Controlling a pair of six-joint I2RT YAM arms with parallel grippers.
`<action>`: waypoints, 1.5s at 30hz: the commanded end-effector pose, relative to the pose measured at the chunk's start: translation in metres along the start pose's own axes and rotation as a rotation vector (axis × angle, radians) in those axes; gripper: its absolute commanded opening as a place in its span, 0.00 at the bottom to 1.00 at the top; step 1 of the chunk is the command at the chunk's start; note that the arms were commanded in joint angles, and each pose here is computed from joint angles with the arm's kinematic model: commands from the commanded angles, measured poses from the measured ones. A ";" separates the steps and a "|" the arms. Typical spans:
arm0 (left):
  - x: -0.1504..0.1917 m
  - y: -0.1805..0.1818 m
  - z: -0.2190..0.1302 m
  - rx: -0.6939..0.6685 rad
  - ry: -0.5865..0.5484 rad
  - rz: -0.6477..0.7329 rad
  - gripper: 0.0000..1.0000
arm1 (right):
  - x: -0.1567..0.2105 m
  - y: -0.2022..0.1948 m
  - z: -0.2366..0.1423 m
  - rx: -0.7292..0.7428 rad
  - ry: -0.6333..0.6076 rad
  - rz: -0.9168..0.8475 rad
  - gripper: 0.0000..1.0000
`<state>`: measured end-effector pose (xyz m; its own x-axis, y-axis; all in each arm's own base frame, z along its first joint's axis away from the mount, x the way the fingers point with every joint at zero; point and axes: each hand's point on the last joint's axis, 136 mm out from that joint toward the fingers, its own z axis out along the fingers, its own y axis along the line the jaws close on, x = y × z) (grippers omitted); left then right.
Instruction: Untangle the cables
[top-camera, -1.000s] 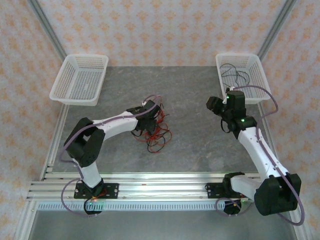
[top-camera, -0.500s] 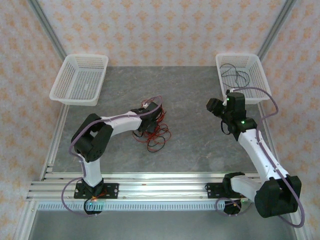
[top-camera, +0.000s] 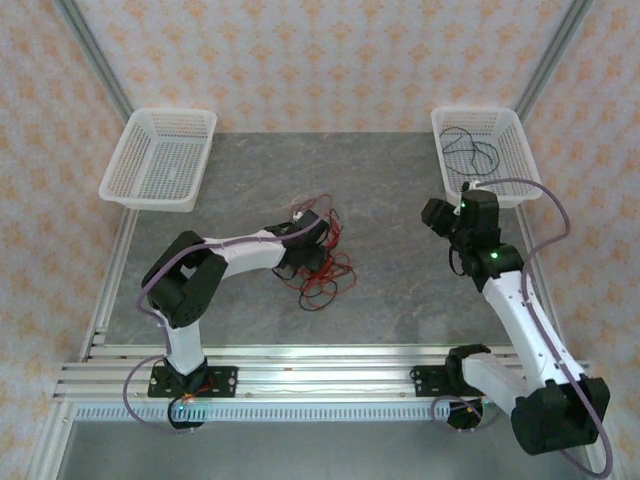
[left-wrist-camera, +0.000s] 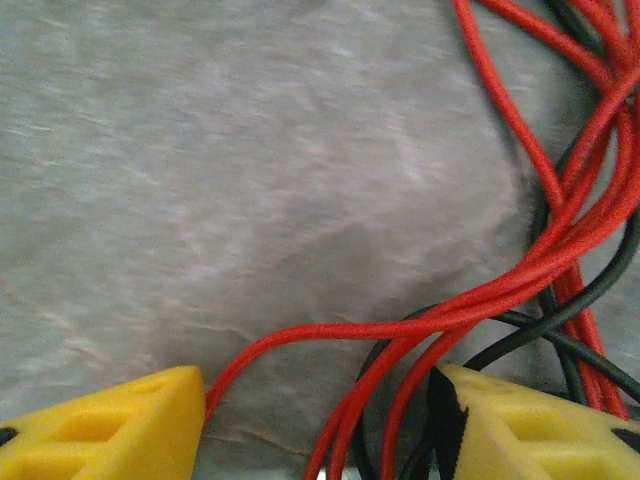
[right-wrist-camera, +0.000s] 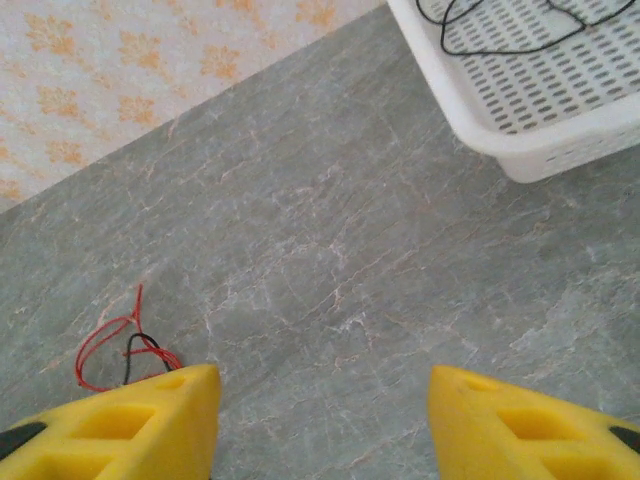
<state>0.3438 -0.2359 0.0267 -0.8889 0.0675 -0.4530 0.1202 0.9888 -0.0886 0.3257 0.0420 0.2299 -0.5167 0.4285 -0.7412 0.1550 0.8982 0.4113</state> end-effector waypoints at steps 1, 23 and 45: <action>-0.026 -0.012 -0.030 0.034 -0.079 -0.064 0.64 | 0.002 -0.008 -0.008 0.043 0.002 -0.025 0.57; 0.008 0.020 -0.015 -0.115 0.033 -0.011 0.62 | 0.015 -0.008 -0.012 0.014 0.032 0.001 0.57; 0.060 0.065 0.055 -0.283 0.154 0.042 0.00 | 0.019 -0.010 -0.007 0.018 0.042 -0.011 0.56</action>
<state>0.3464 -0.2253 0.0091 -0.8943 0.0863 -0.4391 0.0895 0.9959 0.0134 0.3091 0.0408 0.2158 -0.5527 0.4202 -0.7197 0.1667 0.9019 0.3985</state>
